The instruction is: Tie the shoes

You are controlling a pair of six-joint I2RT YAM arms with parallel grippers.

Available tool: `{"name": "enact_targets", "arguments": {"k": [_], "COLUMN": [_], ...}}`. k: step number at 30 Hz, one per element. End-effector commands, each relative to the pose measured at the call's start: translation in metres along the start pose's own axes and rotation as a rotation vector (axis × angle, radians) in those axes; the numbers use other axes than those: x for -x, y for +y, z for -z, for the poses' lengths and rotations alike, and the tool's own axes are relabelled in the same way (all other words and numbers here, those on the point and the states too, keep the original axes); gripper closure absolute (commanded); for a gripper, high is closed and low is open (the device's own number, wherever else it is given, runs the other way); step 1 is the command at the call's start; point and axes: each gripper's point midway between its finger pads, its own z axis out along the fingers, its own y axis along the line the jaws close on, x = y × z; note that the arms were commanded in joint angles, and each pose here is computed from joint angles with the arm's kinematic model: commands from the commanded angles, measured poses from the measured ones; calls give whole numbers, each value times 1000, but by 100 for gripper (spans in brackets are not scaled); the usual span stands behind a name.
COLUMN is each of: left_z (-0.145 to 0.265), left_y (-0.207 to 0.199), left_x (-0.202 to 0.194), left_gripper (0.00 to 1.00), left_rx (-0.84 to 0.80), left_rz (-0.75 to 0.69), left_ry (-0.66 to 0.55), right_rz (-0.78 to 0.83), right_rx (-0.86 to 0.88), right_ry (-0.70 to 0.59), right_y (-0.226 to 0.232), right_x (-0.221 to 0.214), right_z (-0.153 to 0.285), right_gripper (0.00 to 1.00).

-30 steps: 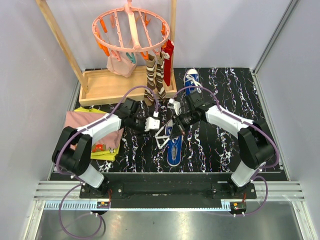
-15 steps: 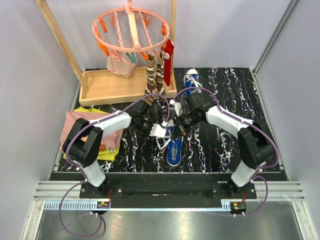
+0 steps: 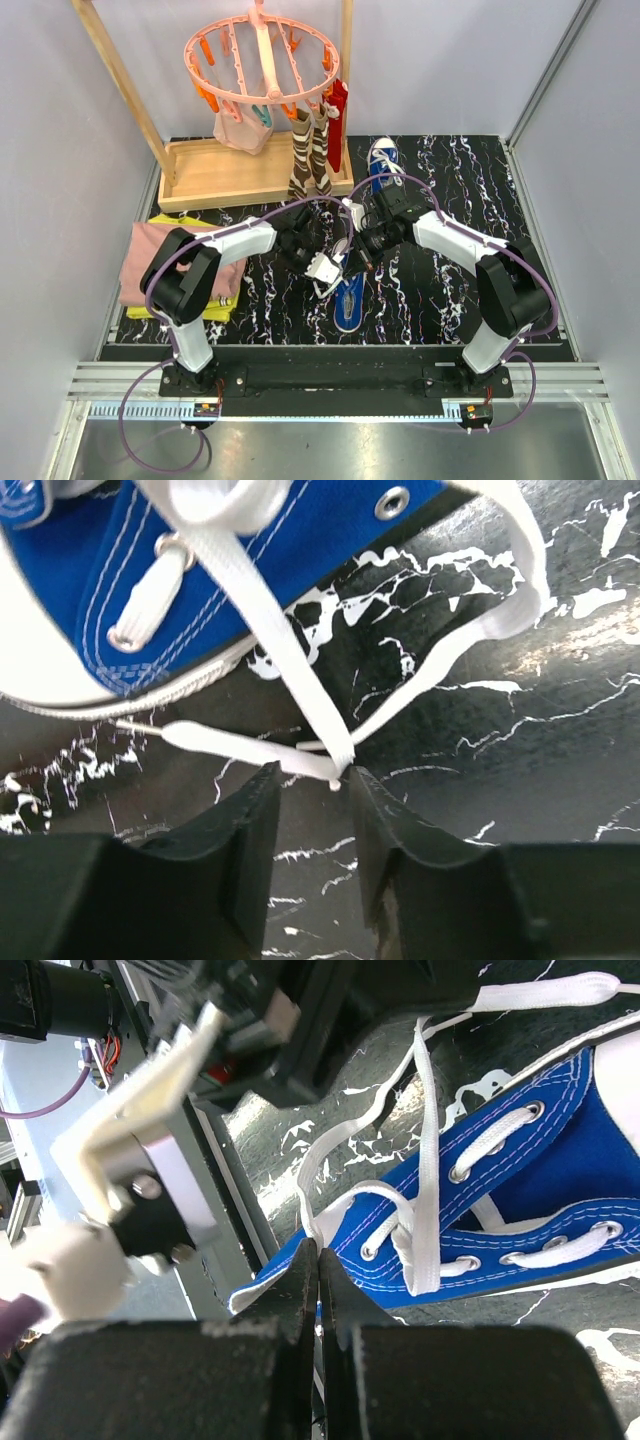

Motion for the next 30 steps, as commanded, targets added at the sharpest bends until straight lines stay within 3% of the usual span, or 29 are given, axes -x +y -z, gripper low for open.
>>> {"name": "enact_targets", "arguments": {"k": [1, 7, 13, 22, 30], "left_z": [0, 0, 10, 58, 81], "left_y": [9, -2, -8, -11, -57], "left_x": [0, 1, -2, 34, 70], "left_gripper": [66, 73, 100, 100, 100], "left_rx": [-8, -52, -78, 17, -71], "left_rz": [-64, -112, -92, -24, 139], "left_ry": [24, 24, 43, -26, -63], "right_rz": [27, 29, 31, 23, 32], "right_rx": [-4, -7, -20, -48, -72], "right_ry": [-19, -20, -19, -26, -68], "right_y": [0, -1, -4, -9, -9], "right_x": [5, 5, 5, 9, 27], "right_z": [6, 6, 6, 7, 10], "right_gripper": [100, 100, 100, 100, 100]}}
